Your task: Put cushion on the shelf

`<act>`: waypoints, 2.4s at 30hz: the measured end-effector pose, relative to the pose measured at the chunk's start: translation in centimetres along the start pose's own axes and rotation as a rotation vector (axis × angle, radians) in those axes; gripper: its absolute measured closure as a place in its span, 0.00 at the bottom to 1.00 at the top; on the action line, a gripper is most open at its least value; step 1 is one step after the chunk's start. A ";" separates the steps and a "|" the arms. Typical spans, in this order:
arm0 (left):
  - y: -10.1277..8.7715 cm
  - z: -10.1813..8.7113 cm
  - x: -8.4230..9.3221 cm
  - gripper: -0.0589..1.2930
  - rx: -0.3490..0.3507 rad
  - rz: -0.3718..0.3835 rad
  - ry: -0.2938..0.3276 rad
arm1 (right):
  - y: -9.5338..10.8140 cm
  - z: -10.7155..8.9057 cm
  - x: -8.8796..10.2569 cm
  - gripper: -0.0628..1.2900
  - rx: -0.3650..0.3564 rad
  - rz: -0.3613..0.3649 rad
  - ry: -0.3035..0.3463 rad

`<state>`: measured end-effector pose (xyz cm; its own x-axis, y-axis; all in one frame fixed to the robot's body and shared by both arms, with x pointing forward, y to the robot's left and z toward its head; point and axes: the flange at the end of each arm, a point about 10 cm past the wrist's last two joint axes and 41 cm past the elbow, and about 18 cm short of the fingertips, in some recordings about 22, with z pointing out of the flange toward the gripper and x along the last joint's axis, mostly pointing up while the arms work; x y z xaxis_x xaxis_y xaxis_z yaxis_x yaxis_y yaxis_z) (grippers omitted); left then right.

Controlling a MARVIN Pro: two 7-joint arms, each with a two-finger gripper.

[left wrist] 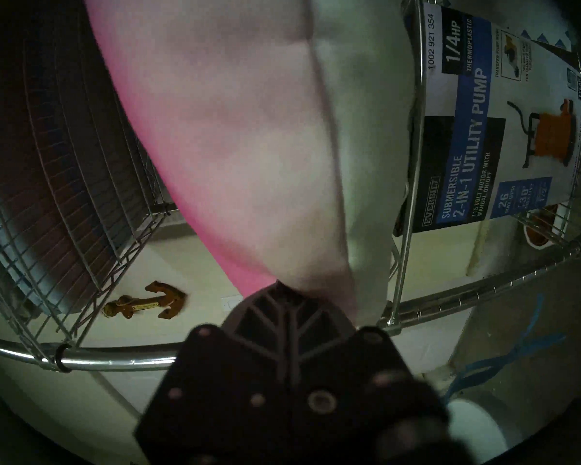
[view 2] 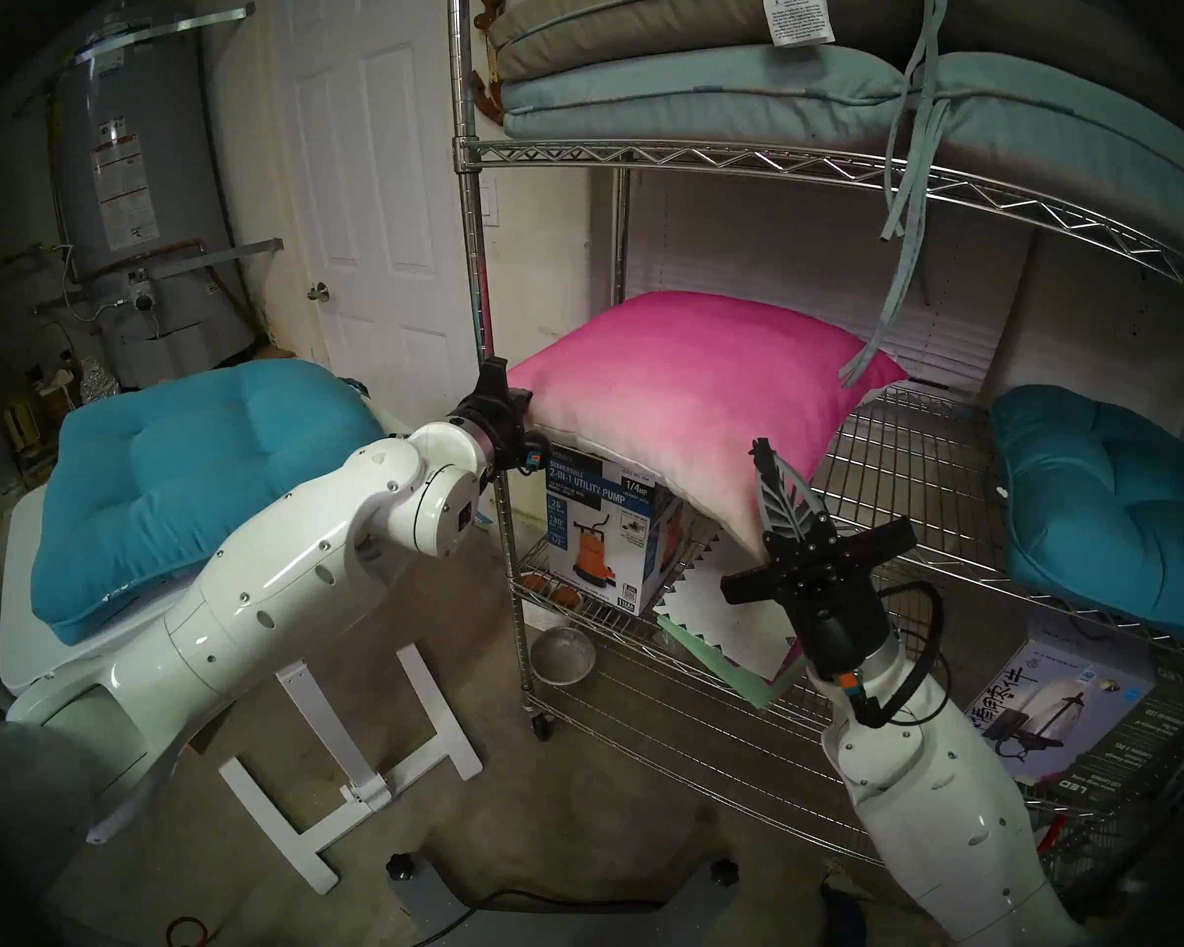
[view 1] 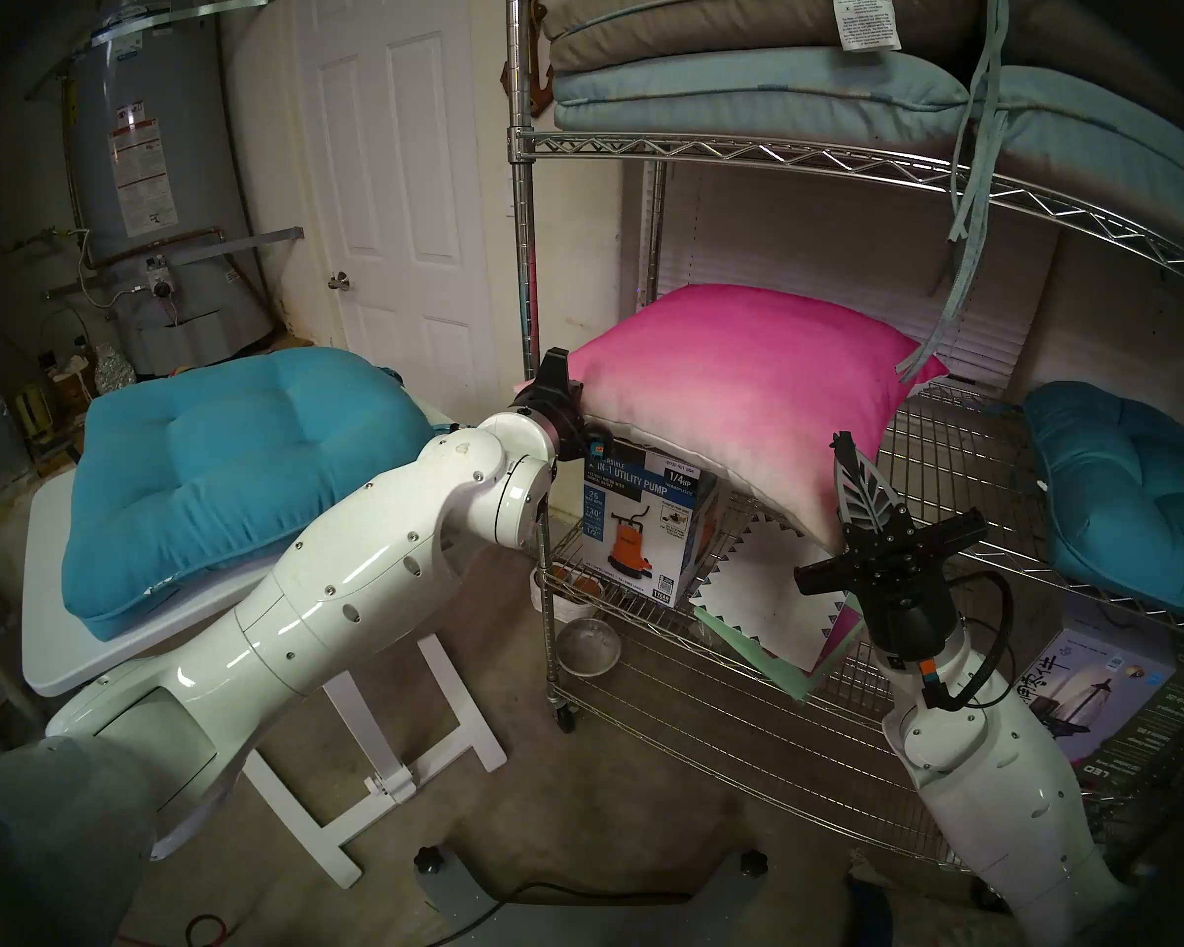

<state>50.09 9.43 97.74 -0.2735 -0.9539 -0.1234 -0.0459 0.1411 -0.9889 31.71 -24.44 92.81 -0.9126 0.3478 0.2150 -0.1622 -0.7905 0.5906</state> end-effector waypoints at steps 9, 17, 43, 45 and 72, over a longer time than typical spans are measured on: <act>0.8 3.5 -1.2 0.97 -0.006 -0.003 -0.003 | -0.3 0.0 0.1 0.97 0.001 0.008 0.001; -0.7 5.4 -1.8 0.96 0.066 0.001 -0.010 | -0.1 -0.1 0.0 0.97 -0.005 0.010 -0.004; -6.5 -1.1 -3.3 0.05 0.246 -0.001 -0.060 | -7.7 4.5 9.2 0.05 0.051 0.058 0.034; -6.3 -1.4 -3.4 0.05 0.236 -0.001 -0.063 | -8.9 5.3 10.2 0.05 0.073 0.054 0.038; -6.4 -3.4 -3.9 0.05 0.174 0.002 -0.093 | -16.8 10.9 6.5 0.97 0.169 -0.159 -0.072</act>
<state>48.14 13.15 104.84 -0.1833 -0.9752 -0.1241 0.1236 0.1024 -0.9870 32.62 -3.46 92.74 -0.8503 0.5014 0.1601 -0.2313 -0.6293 0.7420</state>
